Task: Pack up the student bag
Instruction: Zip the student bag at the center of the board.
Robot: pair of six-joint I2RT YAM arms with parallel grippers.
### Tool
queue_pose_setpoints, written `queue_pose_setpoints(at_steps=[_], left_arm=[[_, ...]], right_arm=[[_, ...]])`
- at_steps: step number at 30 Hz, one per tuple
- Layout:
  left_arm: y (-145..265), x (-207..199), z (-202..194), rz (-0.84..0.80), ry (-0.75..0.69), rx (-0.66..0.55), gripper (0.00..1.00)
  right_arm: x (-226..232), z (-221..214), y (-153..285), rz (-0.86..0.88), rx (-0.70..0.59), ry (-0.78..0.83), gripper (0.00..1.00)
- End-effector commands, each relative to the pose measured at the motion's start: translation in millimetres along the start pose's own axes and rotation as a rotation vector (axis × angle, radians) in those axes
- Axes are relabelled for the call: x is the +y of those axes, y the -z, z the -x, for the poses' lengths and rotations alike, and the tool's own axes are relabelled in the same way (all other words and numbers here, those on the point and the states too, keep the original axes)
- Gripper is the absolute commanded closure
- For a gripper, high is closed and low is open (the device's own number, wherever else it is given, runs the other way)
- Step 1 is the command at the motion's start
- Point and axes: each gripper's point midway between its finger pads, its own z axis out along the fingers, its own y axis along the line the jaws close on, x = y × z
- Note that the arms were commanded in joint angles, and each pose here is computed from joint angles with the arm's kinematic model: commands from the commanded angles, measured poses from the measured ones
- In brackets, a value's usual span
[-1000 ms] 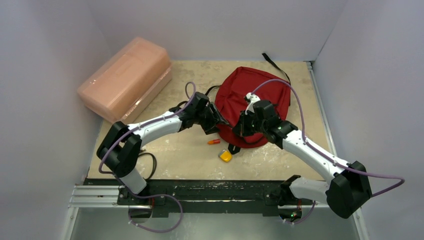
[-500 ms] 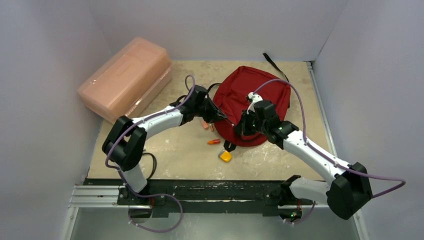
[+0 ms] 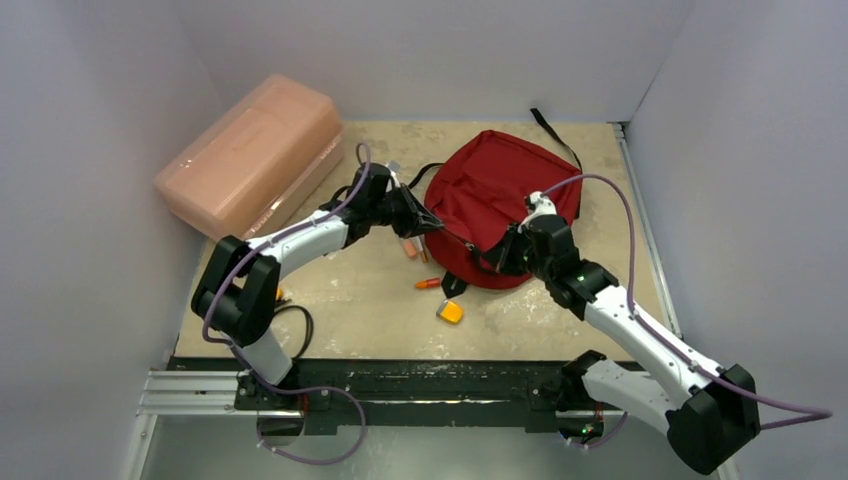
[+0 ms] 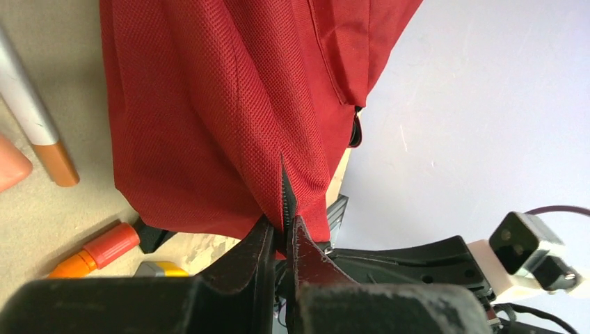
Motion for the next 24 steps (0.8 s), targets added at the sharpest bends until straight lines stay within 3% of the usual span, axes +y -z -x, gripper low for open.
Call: queue_pose_setpoints(at_steps=[1, 3, 5, 12, 14, 17, 21, 24], left_arm=[[23.1, -3.4, 92.3, -0.028, -0.044, -0.270, 1.00], [21.0, -6.9, 93.7, -0.029, -0.050, -0.266, 1.00], [17.3, -11.4, 92.8, -0.056, -0.042, -0.253, 1.00], [13.9, -10.0, 70.1, -0.088, -0.045, -0.180, 1.00], [14.1, 0.5, 58.7, -0.075, -0.043, -0.148, 0.92], [15.2, 12.6, 43.4, -0.047, -0.065, -0.103, 0.73], [18.3, 20.0, 22.8, -0.020, -0.106, -0.067, 0.67], [20.3, 23.5, 10.8, 0.005, -0.167, -0.062, 0.63]], right_arm=[[-25.9, -35.9, 19.0, -0.030, 0.110, 0.024, 1.00], [27.2, -52.8, 28.5, 0.252, 0.205, 0.046, 1.00], [47.1, -61.6, 33.5, 0.333, 0.267, 0.050, 1.00], [41.4, -37.9, 15.1, 0.233, 0.200, 0.155, 1.00], [47.7, -25.2, 7.9, 0.226, 0.179, 0.165, 1.00], [71.6, -7.2, -1.5, 0.299, 0.139, 0.140, 0.68], [90.6, 2.5, -16.6, 0.358, 0.099, 0.035, 0.54], [96.1, -2.3, -28.0, 0.331, 0.122, 0.047, 0.40]])
